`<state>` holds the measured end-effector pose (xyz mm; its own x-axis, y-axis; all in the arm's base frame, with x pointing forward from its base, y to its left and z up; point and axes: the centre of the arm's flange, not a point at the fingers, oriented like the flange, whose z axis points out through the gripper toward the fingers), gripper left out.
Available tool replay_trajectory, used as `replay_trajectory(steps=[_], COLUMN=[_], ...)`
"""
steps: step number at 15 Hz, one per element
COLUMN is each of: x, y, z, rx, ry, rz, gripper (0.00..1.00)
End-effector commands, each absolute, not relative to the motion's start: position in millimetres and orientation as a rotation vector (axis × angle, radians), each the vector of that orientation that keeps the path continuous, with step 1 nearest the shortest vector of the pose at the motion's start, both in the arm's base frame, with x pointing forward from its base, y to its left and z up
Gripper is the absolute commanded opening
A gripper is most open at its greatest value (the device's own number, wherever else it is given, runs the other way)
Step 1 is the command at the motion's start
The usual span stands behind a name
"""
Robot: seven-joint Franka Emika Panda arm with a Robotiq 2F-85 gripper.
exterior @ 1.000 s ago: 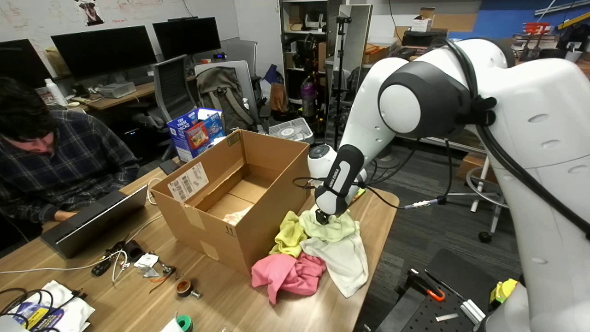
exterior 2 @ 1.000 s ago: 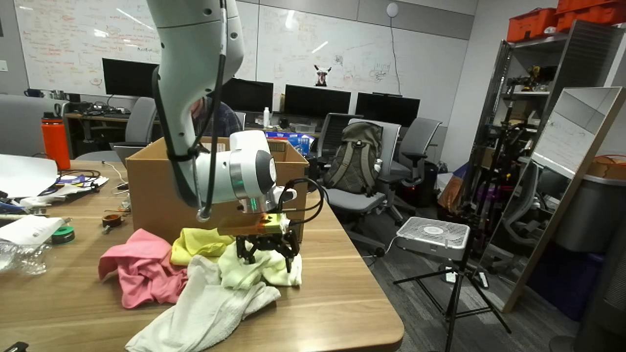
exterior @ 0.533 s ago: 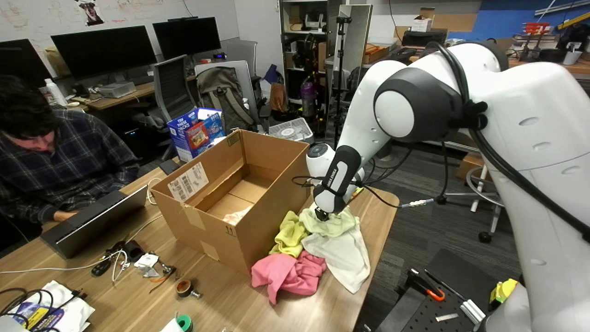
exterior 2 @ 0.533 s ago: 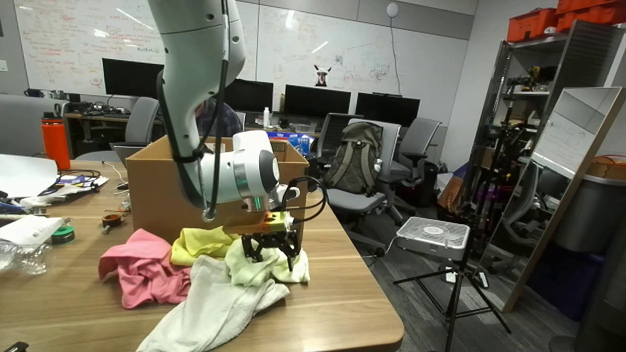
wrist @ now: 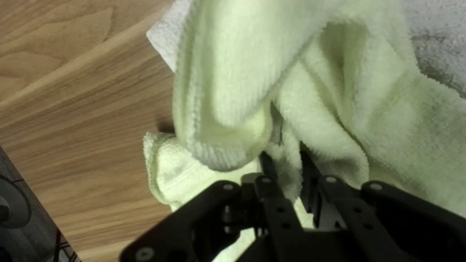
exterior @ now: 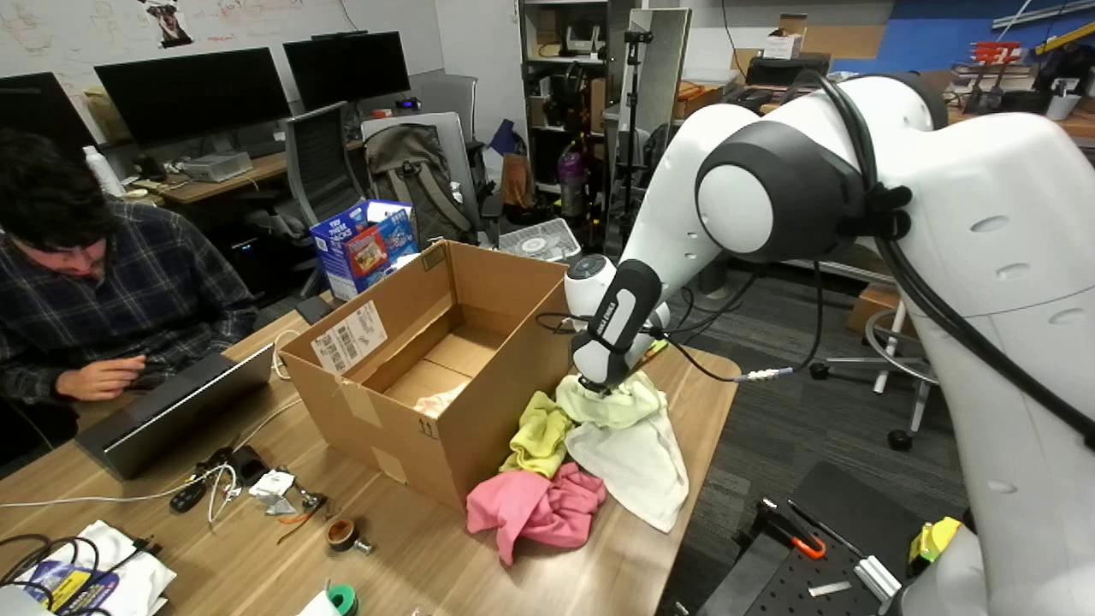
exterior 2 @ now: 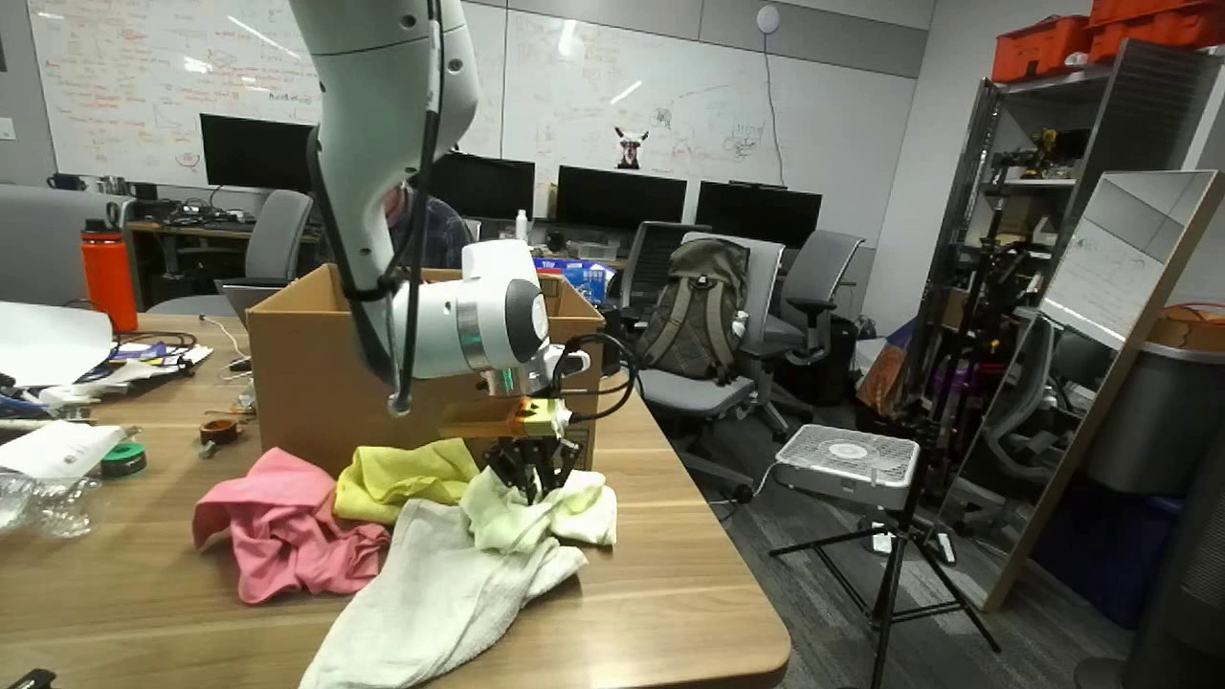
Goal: Pick up the clothes from the table and put them in the box
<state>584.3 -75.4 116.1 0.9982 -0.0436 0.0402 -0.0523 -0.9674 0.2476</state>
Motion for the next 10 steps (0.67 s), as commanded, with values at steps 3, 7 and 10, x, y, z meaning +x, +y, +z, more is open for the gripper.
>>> replay_trajectory(steps=[3,7,10], x=[587,586,578], y=[-56,-41,-29], z=[189,262,324], rx=[2.947,2.993,3.012], ry=[-0.215,-0.334,-0.402], rz=[0.174,0.322,0.447], gripper=[0.0,0.01,0.01])
